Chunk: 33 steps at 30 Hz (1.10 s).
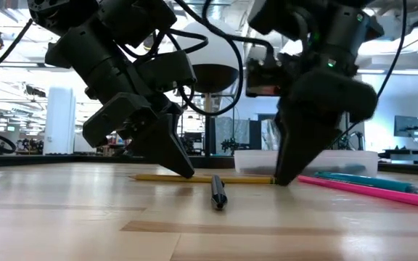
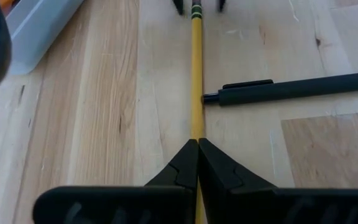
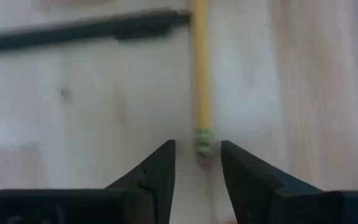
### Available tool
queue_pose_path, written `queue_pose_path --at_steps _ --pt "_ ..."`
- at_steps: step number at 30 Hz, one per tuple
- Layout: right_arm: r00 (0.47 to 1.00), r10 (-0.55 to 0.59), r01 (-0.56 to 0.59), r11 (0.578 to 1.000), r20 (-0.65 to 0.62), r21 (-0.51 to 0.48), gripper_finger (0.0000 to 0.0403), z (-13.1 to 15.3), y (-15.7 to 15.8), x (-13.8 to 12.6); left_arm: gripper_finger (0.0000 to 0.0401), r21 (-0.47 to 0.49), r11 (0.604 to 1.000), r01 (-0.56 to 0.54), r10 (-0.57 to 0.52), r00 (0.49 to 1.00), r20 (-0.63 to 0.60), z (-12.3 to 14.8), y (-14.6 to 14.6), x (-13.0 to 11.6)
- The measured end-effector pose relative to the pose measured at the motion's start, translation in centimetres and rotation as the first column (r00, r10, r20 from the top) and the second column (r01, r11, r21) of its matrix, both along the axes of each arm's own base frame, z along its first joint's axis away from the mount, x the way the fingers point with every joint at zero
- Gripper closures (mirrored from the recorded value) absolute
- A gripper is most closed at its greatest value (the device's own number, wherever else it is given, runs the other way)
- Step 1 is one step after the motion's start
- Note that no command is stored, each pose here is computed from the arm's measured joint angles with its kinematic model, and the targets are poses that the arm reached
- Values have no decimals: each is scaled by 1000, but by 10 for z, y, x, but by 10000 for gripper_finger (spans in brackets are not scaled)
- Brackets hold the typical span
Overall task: Pick & place school supplies into a supply box
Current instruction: Put the yellow pencil into the orange supply box
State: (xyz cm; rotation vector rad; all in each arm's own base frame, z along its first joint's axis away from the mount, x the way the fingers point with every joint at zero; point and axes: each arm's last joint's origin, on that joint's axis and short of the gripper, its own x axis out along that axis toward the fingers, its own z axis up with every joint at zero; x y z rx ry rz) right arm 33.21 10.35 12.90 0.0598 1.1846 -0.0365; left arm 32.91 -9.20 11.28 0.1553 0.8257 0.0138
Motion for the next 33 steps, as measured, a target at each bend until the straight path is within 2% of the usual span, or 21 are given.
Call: queue_pose_path --at_steps 9,21,28,33 --pt "999 -32 32 999 -4 9 294 -6 2 3 401 -3 1000 -2 2 1000 2 0 0 0" --pt "999 -36 36 999 -15 -6 395 -9 1 2 401 -2 1000 -2 2 1000 3 0 0 0" --pt "999 -39 39 999 -15 -11 387 -10 1 2 401 -2 1000 -3 3 1000 4 0 0 0" --pt "999 -39 39 999 -15 -11 399 -10 1 2 401 -7 1000 -1 1 1000 11 3 0 0"
